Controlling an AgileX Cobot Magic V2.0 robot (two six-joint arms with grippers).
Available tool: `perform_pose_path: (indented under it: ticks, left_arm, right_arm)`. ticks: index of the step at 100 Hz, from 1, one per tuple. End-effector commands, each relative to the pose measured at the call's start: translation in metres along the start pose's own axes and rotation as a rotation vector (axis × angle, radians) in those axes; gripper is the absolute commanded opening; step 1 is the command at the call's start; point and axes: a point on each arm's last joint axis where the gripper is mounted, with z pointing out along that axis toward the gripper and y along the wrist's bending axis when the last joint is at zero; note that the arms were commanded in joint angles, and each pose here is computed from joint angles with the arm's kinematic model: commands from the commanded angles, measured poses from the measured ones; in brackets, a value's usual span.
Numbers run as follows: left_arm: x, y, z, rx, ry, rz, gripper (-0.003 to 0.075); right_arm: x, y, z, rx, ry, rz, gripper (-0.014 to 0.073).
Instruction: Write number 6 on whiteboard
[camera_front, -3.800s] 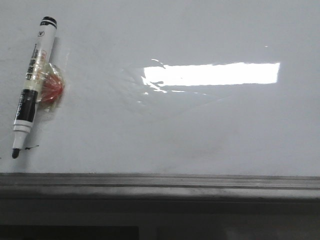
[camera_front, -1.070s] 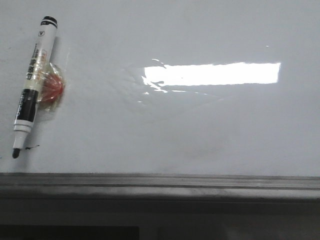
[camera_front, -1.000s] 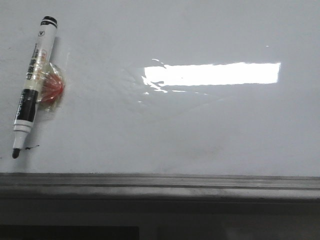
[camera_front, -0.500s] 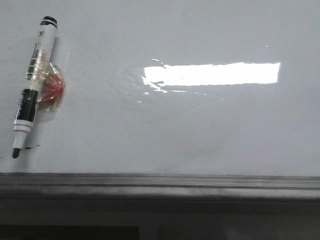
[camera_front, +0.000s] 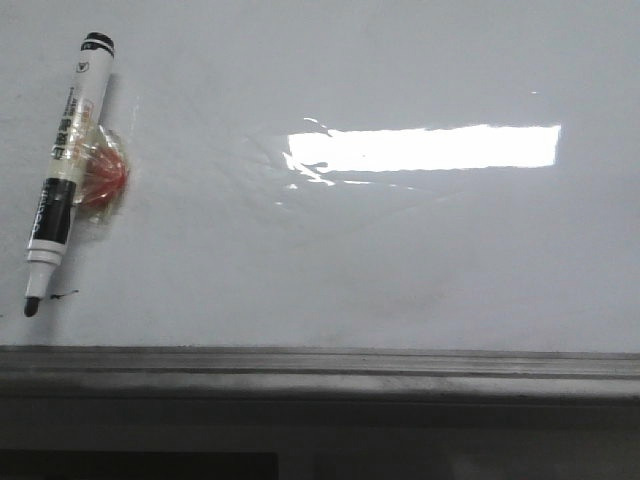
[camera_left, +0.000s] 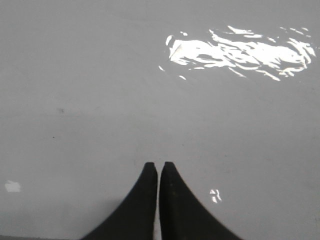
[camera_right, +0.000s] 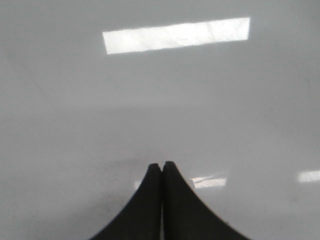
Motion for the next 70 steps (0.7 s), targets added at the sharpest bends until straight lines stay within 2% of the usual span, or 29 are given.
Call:
perform_pose_path:
  ticks: [1,20,32,47,70]
  left_arm:
    - [0.005,0.001,0.001,0.005,-0.072,-0.017,-0.0019]
    - [0.005,0.001,0.001,0.005,-0.077,-0.017,-0.0019]
    - [-0.001,0.0,0.0,0.019,-0.129,-0.079,-0.0019]
    - [-0.024,-0.003,-0.007,0.024,-0.181,-0.048,-0.002]
    - [-0.058,-0.006,-0.012,0.025,-0.141,-0.024,-0.0019]
  right_arm:
    - [0.0,0.0,0.0,0.003,-0.08,-0.01,-0.0065]
    - [0.0,0.0,0.0,0.003,-0.082,-0.01,-0.0065]
    - [-0.002,0.001,0.0,-0.013,-0.095,0.088,-0.0065]
    - [-0.007,0.003,0.001,-0.038,-0.052,0.206,-0.0065]
    - [-0.03,0.005,0.004,-0.052,0.056,0.211,-0.0065]
